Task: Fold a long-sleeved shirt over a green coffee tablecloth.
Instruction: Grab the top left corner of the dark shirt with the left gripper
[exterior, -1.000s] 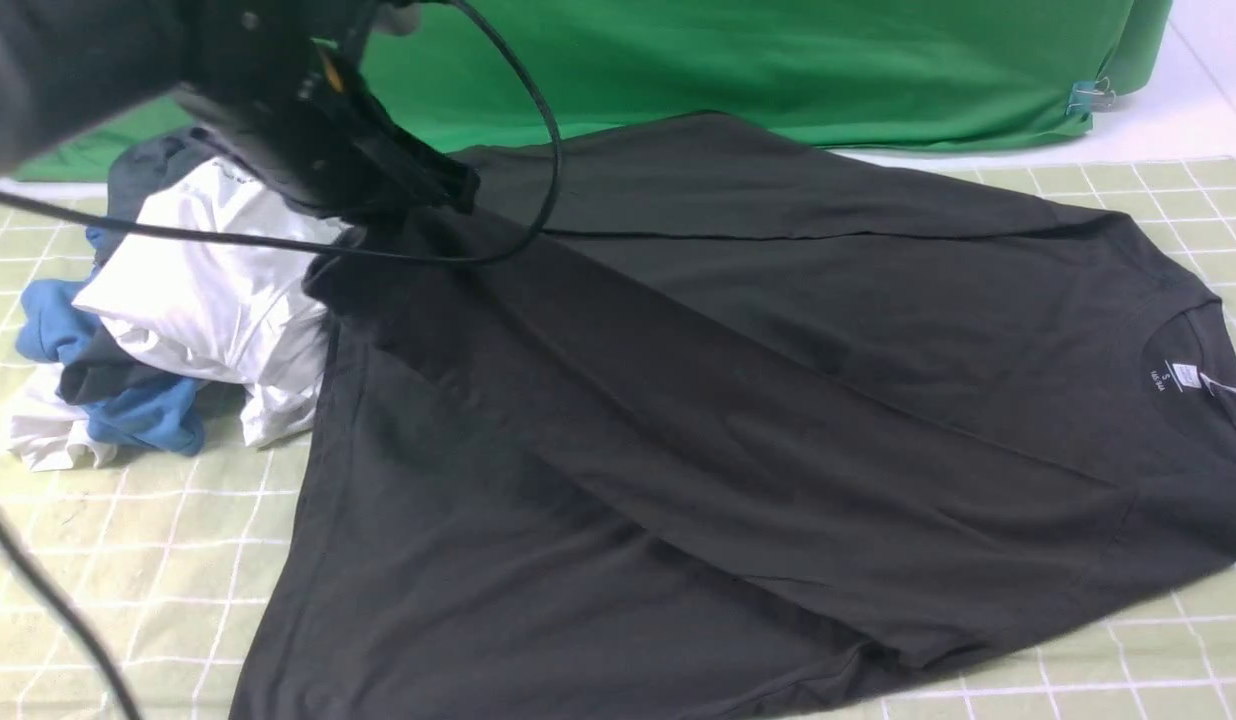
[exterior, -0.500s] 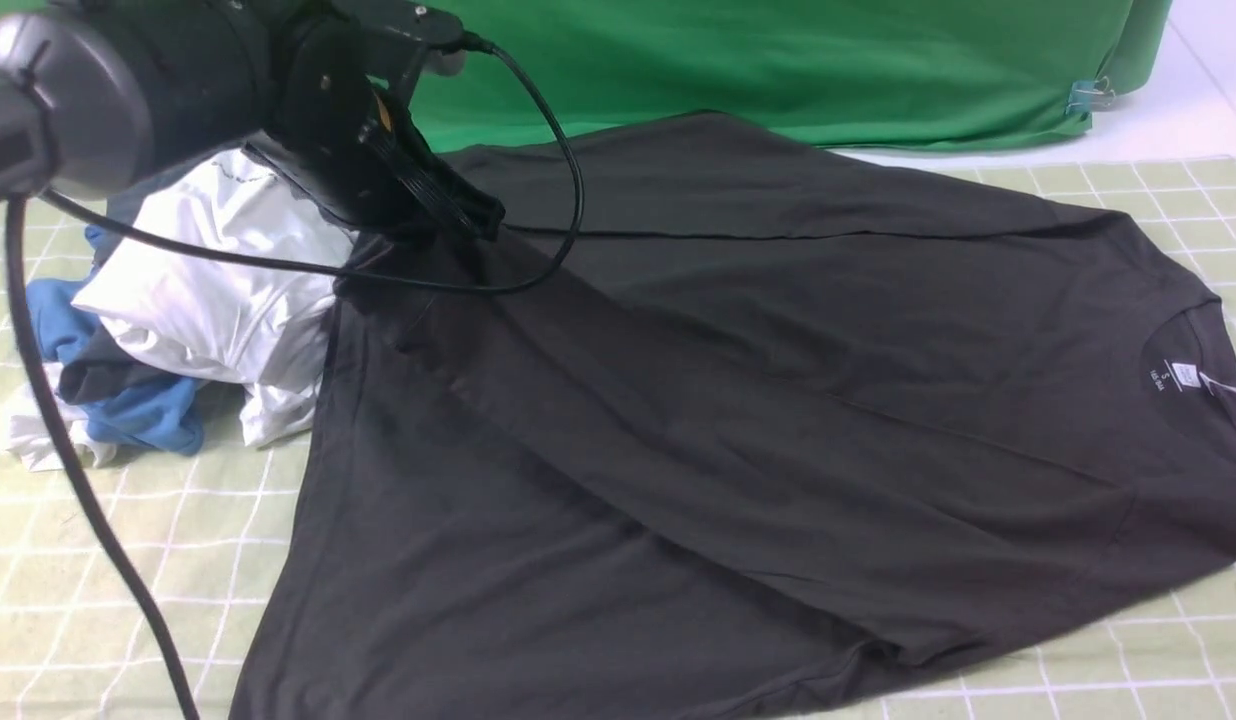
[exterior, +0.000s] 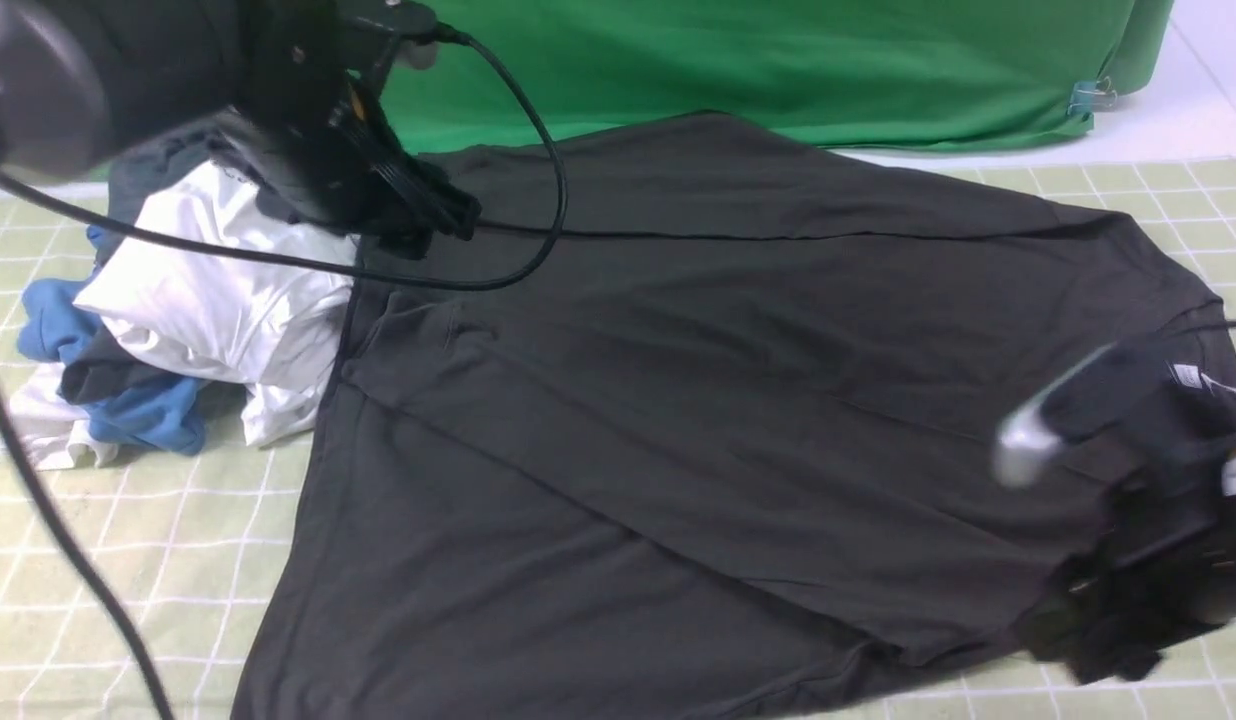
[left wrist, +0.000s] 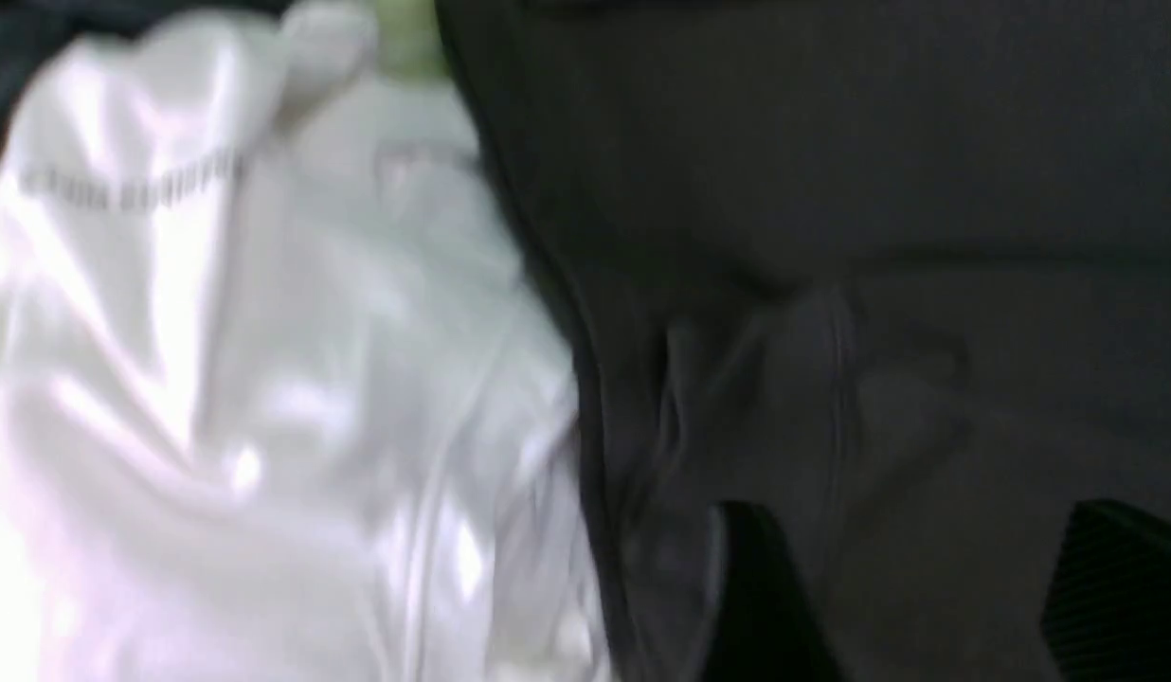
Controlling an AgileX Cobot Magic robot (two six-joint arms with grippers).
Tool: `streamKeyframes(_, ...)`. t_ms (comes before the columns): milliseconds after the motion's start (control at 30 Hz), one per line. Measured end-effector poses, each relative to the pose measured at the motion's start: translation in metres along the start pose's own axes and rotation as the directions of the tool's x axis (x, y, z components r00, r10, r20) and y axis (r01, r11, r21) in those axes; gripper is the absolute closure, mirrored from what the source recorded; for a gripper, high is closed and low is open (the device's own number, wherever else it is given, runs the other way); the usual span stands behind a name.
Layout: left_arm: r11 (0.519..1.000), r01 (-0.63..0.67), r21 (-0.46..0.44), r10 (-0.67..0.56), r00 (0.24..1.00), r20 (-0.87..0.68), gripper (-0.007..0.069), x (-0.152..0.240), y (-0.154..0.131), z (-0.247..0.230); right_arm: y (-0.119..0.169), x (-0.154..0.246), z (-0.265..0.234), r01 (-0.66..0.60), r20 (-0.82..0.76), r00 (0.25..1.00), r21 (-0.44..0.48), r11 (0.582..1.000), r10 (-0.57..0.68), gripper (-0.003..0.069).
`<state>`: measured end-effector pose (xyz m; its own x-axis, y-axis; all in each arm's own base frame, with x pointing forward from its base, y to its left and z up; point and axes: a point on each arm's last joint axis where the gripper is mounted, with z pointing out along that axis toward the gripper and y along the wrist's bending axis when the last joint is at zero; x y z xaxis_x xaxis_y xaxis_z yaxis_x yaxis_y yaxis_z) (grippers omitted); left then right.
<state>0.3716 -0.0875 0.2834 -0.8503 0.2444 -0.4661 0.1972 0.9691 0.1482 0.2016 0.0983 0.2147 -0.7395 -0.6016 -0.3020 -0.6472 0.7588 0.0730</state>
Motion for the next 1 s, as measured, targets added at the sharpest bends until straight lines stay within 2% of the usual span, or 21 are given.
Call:
streamKeyframes(67,1.000,0.016,0.007,-0.015,0.999,-0.049,0.0410,0.007,0.001,-0.010,-0.003,-0.003,0.017,0.014,-0.043,0.999,0.007,1.000,-0.014,0.0212)
streamKeyframes(100,1.000,0.021,0.017,-0.020,0.997,-0.069,0.0493,0.013,0.001,-0.016,-0.005,-0.005,0.026,0.018,-0.059,0.998,0.013,1.000,-0.017,0.0184)
streamKeyframes(167,0.997,0.034,0.070,-0.028,0.996,-0.081,0.0575,0.025,-0.002,-0.027,-0.008,-0.007,0.038,0.016,-0.079,0.997,0.018,1.000,-0.015,0.0157)
streamKeyframes(233,0.994,0.040,0.101,-0.031,0.996,-0.084,0.0595,0.033,-0.005,-0.030,-0.009,-0.008,0.044,0.013,-0.087,0.996,0.018,1.000,-0.011,0.0150)
streamKeyframes(367,0.969,0.107,0.224,-0.096,0.994,-0.059,0.0622,0.070,-0.014,-0.046,-0.013,-0.010,0.061,0.005,-0.102,0.995,0.022,1.000,-0.003,0.0143)
streamKeyframes(500,0.959,0.134,0.250,-0.123,0.991,-0.059,0.0622,0.093,-0.016,-0.049,-0.015,-0.011,0.066,0.003,-0.100,0.995,0.026,1.000,0.000,0.0148)
streamKeyframes(600,0.959,0.139,0.249,-0.121,0.989,-0.083,0.0622,0.111,-0.017,-0.048,-0.016,-0.012,0.067,0.013,-0.099,0.995,0.033,0.999,-0.010,0.0241)
streamKeyframes(667,0.959,0.139,0.249,-0.120,0.989,-0.090,0.0622,0.116,-0.017,-0.048,-0.017,-0.013,0.067,0.021,-0.093,0.996,0.041,0.999,-0.017,0.0377)
streamKeyframes(733,0.958,0.140,0.249,-0.119,0.988,-0.101,0.0622,0.118,-0.017,-0.047,-0.016,-0.013,0.068,0.023,-0.098,0.995,0.036,0.999,-0.020,0.0547)
streamKeyframes(767,0.958,0.141,0.249,-0.119,0.988,-0.101,0.0622,0.118,-0.017,-0.047,-0.016,-0.013,0.068,0.024,-0.102,0.995,0.034,0.999,-0.021,0.0558)
streamKeyframes(800,0.958,0.140,0.249,-0.117,0.987,-0.106,0.0622,0.119,-0.017,-0.048,-0.016,-0.012,0.068,0.026,-0.111,0.994,0.030,0.999,-0.022,0.0608)
streamKeyframes(833,0.958,0.140,0.249,-0.116,0.987,-0.110,0.0622,0.119,-0.017,-0.048,-0.016,-0.011,0.068,0.026,-0.121,0.992,0.025,0.999,-0.023,0.0623)
streamKeyframes(1000,0.961,0.117,0.250,-0.078,0.984,-0.162,0.0620,0.125,-0.018,-0.049,-0.014,-0.006,0.065,-0.011,-0.174,0.985,0.013,1.000,0.013,0.0635)
